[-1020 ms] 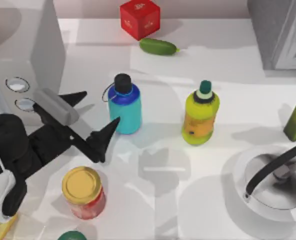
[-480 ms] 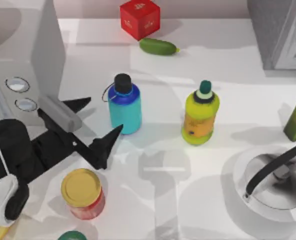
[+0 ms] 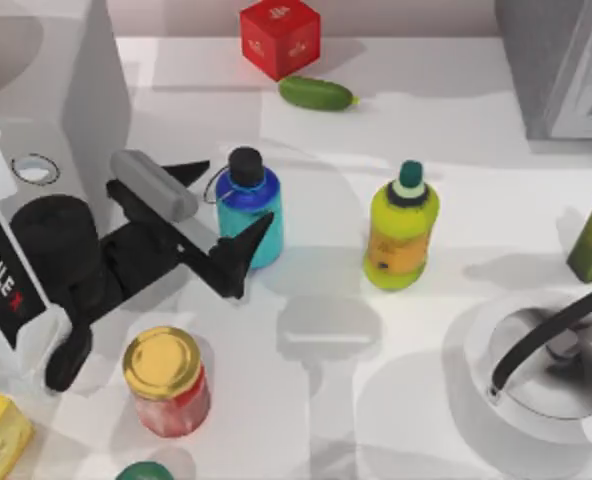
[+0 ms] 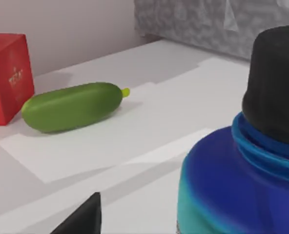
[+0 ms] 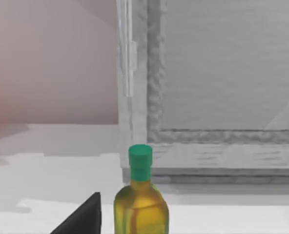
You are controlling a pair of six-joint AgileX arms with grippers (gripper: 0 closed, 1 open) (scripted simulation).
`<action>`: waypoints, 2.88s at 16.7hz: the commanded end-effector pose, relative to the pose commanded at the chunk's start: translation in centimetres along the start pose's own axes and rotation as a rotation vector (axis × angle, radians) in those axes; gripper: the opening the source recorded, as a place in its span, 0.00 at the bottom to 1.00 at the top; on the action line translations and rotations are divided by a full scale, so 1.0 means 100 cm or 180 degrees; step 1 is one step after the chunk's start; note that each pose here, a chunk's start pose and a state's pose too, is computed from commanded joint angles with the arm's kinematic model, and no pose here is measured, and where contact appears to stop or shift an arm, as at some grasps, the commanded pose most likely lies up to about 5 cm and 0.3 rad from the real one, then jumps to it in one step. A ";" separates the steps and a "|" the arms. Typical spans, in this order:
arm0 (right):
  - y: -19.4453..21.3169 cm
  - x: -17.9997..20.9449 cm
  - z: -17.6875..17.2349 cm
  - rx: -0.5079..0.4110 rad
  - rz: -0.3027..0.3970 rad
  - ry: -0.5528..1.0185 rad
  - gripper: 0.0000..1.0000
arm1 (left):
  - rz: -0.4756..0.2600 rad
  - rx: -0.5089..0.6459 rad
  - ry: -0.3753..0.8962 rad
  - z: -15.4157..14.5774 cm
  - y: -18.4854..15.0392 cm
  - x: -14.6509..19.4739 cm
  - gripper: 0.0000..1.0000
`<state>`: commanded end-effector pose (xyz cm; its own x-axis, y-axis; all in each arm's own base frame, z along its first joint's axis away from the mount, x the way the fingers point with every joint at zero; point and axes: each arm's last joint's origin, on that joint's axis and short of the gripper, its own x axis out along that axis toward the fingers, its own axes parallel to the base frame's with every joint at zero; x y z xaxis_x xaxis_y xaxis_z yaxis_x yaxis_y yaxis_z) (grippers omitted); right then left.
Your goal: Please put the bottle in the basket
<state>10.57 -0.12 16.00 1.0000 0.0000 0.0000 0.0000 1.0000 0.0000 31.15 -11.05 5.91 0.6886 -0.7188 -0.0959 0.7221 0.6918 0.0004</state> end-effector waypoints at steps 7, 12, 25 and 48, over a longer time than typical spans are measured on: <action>0.000 0.000 0.000 0.0000 0.0000 0.0000 1.00 | 0.0005 -0.0004 0.0007 -0.012 -0.009 0.027 1.00; 0.000 0.000 0.000 0.0000 0.0000 0.0000 1.00 | 0.0005 -0.0004 0.0007 -0.012 -0.009 0.027 0.77; 0.000 0.000 0.000 0.0000 0.0000 0.0000 1.00 | 0.0005 -0.0004 0.0007 -0.012 -0.009 0.027 0.00; 0.000 0.000 0.000 0.0000 0.0000 0.0000 1.00 | -0.0827 0.0272 0.0277 0.125 0.055 -0.133 0.00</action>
<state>10.57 -0.12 16.00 1.0000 0.0000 0.0000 0.0000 1.0000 0.0000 26.73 1.43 19.64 0.4742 -0.8599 -0.1889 0.8791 0.4741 0.0482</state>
